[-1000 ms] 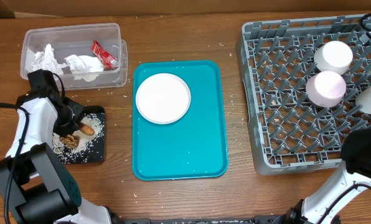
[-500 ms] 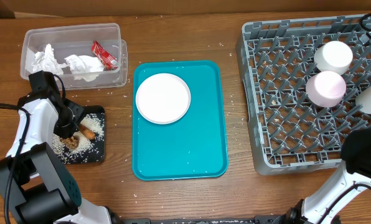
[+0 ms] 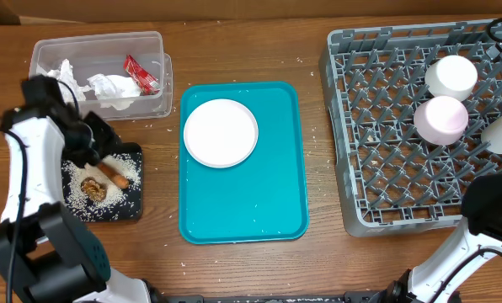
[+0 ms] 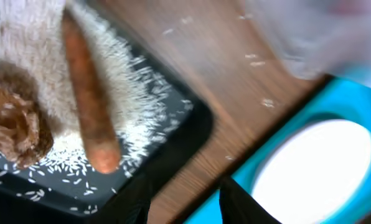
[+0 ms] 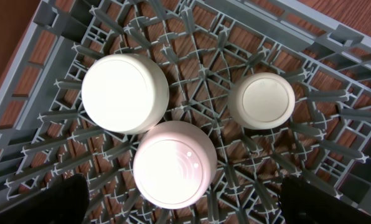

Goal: Sort waste into correct bins and load items into the dishwasher

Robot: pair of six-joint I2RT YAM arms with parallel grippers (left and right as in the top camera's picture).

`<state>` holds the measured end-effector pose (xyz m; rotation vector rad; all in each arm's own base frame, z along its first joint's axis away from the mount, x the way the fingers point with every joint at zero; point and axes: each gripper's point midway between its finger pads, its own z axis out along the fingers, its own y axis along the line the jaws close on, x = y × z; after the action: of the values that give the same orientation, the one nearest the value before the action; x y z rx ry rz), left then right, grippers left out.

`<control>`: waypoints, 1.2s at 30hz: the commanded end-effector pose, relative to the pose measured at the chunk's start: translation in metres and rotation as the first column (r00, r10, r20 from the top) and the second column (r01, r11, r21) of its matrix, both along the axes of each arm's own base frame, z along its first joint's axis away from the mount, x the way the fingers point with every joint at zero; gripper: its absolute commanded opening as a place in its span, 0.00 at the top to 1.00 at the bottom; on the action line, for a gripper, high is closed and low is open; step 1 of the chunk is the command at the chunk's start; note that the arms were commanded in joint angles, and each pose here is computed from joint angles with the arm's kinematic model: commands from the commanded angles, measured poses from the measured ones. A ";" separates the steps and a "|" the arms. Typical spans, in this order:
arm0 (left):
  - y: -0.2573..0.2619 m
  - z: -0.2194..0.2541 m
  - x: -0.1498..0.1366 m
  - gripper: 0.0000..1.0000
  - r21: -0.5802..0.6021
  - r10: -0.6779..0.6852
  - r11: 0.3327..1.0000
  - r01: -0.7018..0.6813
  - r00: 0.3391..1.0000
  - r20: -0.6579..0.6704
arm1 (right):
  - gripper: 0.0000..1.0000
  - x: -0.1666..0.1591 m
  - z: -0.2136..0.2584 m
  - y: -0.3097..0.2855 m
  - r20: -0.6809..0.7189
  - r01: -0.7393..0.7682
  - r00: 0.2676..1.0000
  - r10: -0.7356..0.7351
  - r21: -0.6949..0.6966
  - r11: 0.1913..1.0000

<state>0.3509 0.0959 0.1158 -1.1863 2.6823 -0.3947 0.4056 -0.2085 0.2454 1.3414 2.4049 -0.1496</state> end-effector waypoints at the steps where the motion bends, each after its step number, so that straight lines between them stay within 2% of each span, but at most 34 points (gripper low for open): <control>1: -0.001 0.061 0.011 0.67 0.067 -0.119 0.992 0.110 0.979 0.167 | 0.00 0.001 0.007 0.000 0.023 0.006 1.000 -0.005 -0.007 1.000; 6: -0.003 0.127 -0.002 0.66 0.188 -0.150 0.978 0.092 0.935 0.321 | 0.00 0.001 0.007 0.000 0.023 0.006 1.000 -0.005 -0.007 1.000; 10: 0.002 0.166 -0.028 0.61 0.300 -0.145 0.953 0.027 0.914 0.378 | 0.00 0.001 0.007 0.000 0.023 0.006 1.000 -0.005 -0.007 1.000; 13: 0.000 0.180 -0.041 0.53 0.348 -0.180 0.937 0.034 0.901 0.395 | 0.00 0.001 0.007 0.000 0.023 0.005 1.000 -0.005 -0.007 1.000; 14: -0.002 0.183 -0.046 0.47 0.351 -0.179 0.936 0.031 0.901 0.396 | 0.00 0.001 0.007 0.000 0.023 0.006 1.000 -0.005 -0.007 1.000; 16: -0.002 0.182 -0.047 0.00 0.351 -0.178 0.936 0.031 0.902 0.393 | 0.00 0.001 0.007 0.000 0.023 0.005 1.000 -0.005 -0.007 1.000; 22: 0.019 0.172 -0.041 0.00 0.411 -0.143 0.911 -0.011 0.928 0.343 | 0.00 0.001 0.007 0.000 0.023 0.006 1.000 -0.005 -0.007 1.000; 36: 0.030 0.112 -0.013 0.00 0.320 -0.085 0.947 0.015 0.975 0.206 | 0.00 0.002 0.007 0.001 0.027 0.008 1.000 -0.008 -0.002 1.000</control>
<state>0.3330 0.1192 0.2379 -0.8865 2.4538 -0.0995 0.4056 -0.2085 0.2453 1.3411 2.4055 -0.1497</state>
